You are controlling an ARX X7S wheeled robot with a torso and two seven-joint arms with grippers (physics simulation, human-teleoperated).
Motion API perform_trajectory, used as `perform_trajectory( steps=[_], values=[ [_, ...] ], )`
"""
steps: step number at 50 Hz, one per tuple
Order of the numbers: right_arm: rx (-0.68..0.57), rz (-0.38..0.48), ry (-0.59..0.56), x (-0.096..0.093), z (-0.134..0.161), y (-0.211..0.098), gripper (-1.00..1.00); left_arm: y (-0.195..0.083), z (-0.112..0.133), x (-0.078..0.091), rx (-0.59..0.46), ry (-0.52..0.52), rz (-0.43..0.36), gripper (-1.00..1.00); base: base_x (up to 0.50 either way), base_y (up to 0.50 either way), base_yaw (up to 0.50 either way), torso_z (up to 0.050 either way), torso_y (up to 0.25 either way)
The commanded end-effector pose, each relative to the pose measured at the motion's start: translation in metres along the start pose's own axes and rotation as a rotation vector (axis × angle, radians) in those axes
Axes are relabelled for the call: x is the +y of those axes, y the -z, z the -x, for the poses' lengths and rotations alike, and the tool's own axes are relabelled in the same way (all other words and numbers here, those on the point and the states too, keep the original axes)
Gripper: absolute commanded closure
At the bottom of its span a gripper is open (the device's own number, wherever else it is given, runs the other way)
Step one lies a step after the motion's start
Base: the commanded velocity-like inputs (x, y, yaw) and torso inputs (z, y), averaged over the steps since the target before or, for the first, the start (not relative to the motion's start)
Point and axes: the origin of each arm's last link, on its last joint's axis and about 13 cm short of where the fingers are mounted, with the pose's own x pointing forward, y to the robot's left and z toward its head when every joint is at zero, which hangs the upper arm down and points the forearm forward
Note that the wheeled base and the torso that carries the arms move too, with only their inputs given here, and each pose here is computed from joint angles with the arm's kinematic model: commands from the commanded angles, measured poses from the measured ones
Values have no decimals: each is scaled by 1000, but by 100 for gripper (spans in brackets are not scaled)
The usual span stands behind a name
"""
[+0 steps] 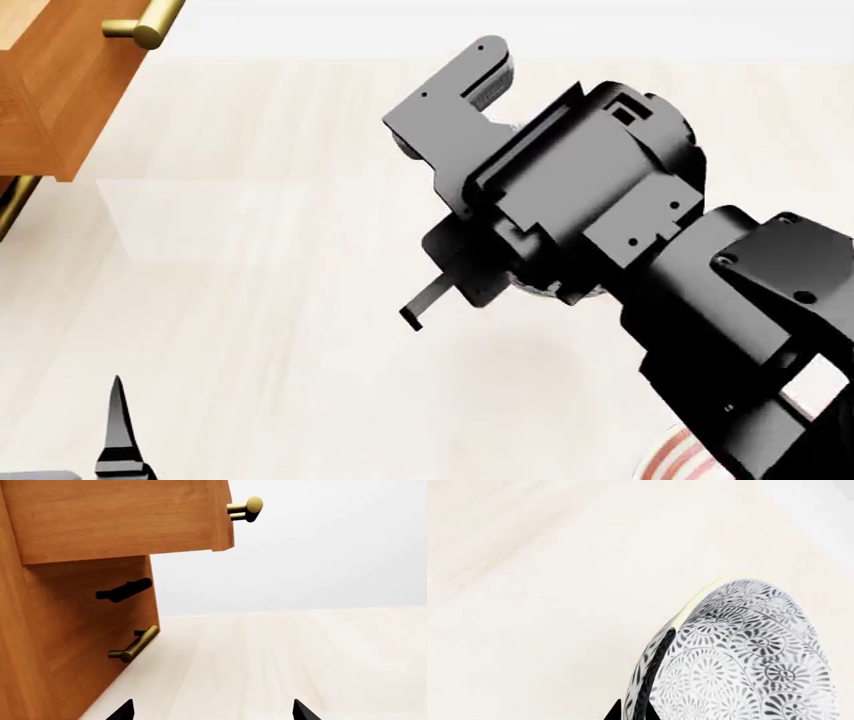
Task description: Put the bowl on the plate.
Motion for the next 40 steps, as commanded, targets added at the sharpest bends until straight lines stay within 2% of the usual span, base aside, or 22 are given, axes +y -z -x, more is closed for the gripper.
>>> perform_trajectory(
  steps=[1,8,20,29,40],
  values=[
    [2,9,122,-17,35,6,100,1,0,0,0,2,4,-100,0,0,0,0,0],
    [82,72,210,-21,49,21,100,2,0,1,1,-1,9,-100,0,0,0,0,0],
    [204,105,192,-21,75,37,100,2,-1,0,2,1,12,-100,0,0,0,0,0],
    [277,94,255,-22,93,57,100,3,-1,0,3,1,16,-100,0,0,0,0,0],
    [275,70,280,-16,109,76,100,3,-2,0,1,3,16,-100,0,0,0,0,0]
  ],
)
